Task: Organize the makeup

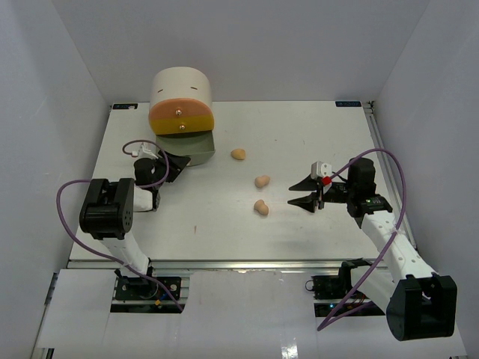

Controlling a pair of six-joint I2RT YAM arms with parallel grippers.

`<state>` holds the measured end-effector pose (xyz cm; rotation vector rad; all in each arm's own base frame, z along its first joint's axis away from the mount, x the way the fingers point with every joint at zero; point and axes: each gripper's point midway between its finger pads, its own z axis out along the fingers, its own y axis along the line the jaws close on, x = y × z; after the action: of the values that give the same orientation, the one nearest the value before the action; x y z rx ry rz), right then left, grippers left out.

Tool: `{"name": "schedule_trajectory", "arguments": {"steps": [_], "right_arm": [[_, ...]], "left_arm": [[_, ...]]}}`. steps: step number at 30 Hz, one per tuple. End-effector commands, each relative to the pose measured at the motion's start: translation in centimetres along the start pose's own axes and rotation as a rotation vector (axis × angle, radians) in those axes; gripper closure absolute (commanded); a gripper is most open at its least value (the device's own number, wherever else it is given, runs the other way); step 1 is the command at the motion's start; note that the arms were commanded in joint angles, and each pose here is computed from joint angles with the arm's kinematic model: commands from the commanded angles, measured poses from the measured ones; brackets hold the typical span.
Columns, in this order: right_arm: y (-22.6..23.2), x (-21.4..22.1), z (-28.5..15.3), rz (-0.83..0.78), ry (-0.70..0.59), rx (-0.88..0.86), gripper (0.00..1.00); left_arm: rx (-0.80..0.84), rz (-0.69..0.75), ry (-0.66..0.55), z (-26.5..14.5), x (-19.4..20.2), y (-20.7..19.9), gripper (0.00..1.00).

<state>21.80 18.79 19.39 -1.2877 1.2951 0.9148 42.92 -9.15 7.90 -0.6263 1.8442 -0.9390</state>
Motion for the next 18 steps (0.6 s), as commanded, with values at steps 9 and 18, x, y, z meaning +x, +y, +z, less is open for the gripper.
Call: {"name": "schedule_trajectory", "arguments": {"steps": [9, 18], "right_arm": [[-1.4, -1.0, -0.2, -0.043, 0.001, 0.037, 0.42], [-3.2, -0.3, -0.6, 0.046, 0.061, 0.119, 0.39]], "left_arm": [[0.076, 0.157, -0.073, -3.1, -3.7, -5.8, 0.16], [0.096, 0.240, -0.048, -8.7, -2.6, -8.2, 0.15]]}}
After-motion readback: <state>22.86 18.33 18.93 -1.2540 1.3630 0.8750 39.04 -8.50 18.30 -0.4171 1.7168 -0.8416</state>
